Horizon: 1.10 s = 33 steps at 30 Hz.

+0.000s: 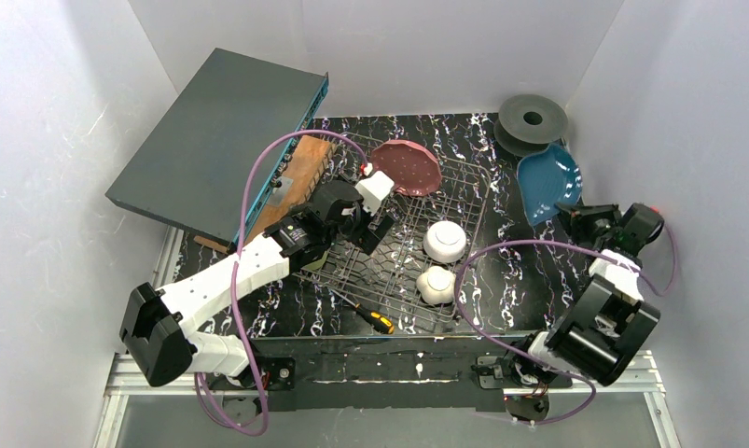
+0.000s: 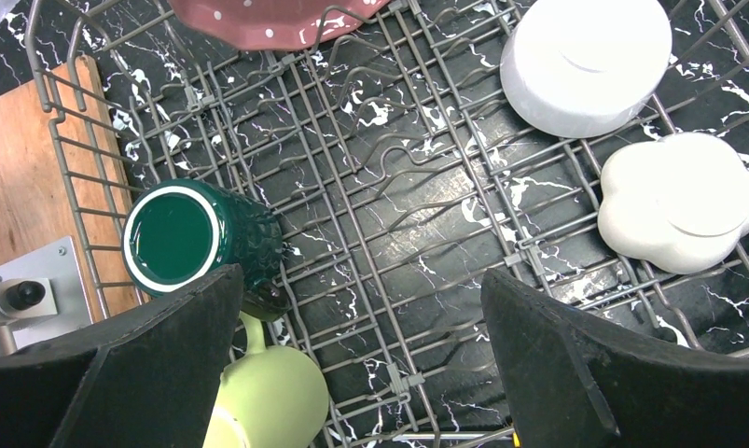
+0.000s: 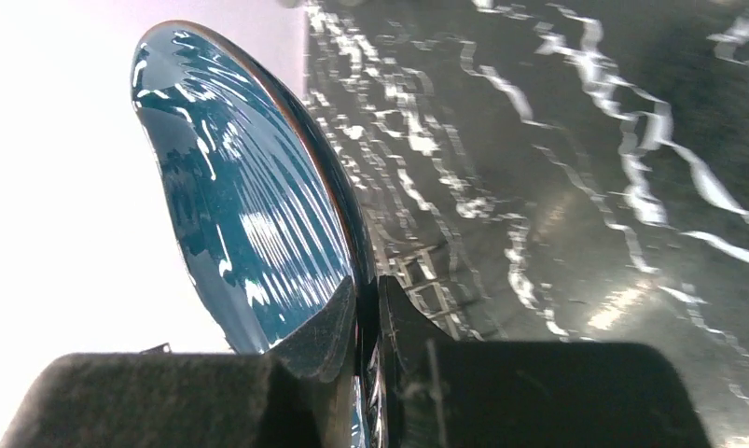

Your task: Load the mixed dishes into the dish rack

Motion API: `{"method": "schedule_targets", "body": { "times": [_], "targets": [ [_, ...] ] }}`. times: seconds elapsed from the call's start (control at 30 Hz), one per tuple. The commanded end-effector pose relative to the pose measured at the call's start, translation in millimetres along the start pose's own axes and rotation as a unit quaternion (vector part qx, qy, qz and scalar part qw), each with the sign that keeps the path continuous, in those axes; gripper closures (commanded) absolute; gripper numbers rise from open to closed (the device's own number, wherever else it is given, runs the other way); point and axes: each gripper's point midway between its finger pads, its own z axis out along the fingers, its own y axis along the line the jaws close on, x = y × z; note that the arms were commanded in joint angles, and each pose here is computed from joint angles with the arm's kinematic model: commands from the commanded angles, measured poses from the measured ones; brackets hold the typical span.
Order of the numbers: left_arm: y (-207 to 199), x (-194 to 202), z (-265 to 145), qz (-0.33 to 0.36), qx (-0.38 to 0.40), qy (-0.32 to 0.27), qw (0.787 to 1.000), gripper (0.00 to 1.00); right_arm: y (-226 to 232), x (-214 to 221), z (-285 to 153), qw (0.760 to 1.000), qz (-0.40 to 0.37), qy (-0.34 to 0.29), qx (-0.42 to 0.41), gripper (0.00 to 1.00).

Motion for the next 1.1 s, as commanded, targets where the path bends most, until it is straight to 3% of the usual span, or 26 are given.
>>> {"method": "schedule_targets", "body": {
  "times": [0.0,0.27,0.57,0.77,1.07],
  "targets": [
    [4,-6,-1,0.006,-0.012,0.000,1.000,0.01,119,6,-36,0.985,-0.106,-0.006,-0.134,0.99],
    [4,-4,1,0.008,-0.012,0.004,1.000,0.01,174,60,-48,0.959,-0.242,0.004,-0.145,0.99],
    [11,-12,-10,0.003,-0.025,-0.016,1.000,0.01,196,105,-49,0.922,-0.365,0.007,-0.128,0.99],
    [18,-18,-17,-0.001,-0.043,-0.031,0.999,0.01,213,141,-50,0.879,-0.457,-0.004,-0.135,0.99],
    [41,-23,-30,-0.011,-0.104,-0.051,0.993,0.01,247,204,-44,0.793,-0.583,-0.010,-0.176,0.99]
  ]
}}
